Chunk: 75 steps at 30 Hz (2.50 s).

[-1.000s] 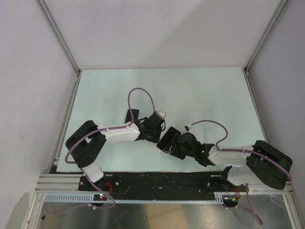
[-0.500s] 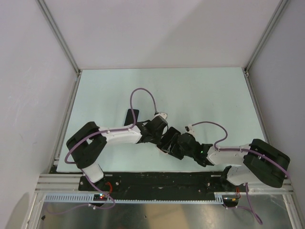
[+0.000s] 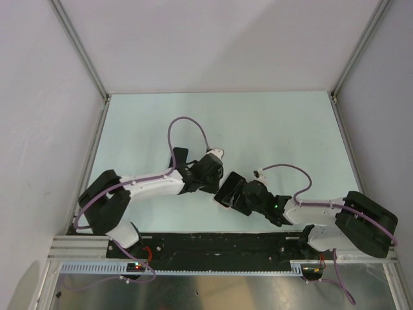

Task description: Put the phone into the phone case

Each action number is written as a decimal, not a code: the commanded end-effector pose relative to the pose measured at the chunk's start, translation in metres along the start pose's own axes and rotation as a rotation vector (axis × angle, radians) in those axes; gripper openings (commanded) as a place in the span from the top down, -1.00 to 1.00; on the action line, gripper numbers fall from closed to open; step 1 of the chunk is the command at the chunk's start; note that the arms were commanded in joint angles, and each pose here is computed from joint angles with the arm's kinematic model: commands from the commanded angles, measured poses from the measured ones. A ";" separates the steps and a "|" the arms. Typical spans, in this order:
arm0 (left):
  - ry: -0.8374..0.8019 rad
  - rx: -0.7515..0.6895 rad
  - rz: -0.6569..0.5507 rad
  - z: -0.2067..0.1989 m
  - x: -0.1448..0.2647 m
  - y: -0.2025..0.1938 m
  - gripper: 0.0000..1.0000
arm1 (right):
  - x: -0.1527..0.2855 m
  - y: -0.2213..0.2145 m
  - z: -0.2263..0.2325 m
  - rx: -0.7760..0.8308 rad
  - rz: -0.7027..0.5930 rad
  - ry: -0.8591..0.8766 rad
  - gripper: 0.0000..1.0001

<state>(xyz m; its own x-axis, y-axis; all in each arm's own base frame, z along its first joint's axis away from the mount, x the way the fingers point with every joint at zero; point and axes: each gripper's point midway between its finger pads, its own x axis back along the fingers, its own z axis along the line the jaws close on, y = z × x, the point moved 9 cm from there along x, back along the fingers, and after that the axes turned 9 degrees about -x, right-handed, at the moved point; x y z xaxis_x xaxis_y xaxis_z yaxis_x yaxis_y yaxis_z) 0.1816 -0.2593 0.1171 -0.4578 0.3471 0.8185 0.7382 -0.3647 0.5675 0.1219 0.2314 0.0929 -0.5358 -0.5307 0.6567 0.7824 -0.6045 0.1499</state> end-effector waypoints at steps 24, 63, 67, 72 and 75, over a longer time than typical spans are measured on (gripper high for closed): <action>-0.131 -0.031 0.021 -0.015 0.004 0.001 0.39 | -0.001 0.010 -0.025 0.079 -0.083 -0.104 -0.09; -0.104 -0.075 0.119 -0.025 -0.016 -0.017 0.99 | -0.011 0.007 -0.026 0.096 -0.061 -0.126 -0.07; -0.101 -0.070 0.135 -0.026 -0.020 -0.023 1.00 | -0.011 0.007 -0.027 0.099 -0.062 -0.132 -0.06; -0.096 -0.054 0.153 -0.026 -0.025 -0.035 0.99 | -0.011 0.007 -0.028 0.102 -0.065 -0.140 -0.06; -0.094 -0.047 0.162 -0.025 -0.027 -0.044 0.99 | -0.011 0.007 -0.029 0.103 -0.066 -0.142 -0.07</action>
<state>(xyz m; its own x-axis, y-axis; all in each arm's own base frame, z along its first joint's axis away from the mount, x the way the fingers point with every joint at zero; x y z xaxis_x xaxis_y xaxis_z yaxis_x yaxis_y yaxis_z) 0.1792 -0.2768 0.1060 -0.4194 0.3755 0.8265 0.7221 -0.4136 0.5544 0.1295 0.2290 0.0889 -0.5753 -0.4962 0.6502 0.7693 -0.5983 0.2241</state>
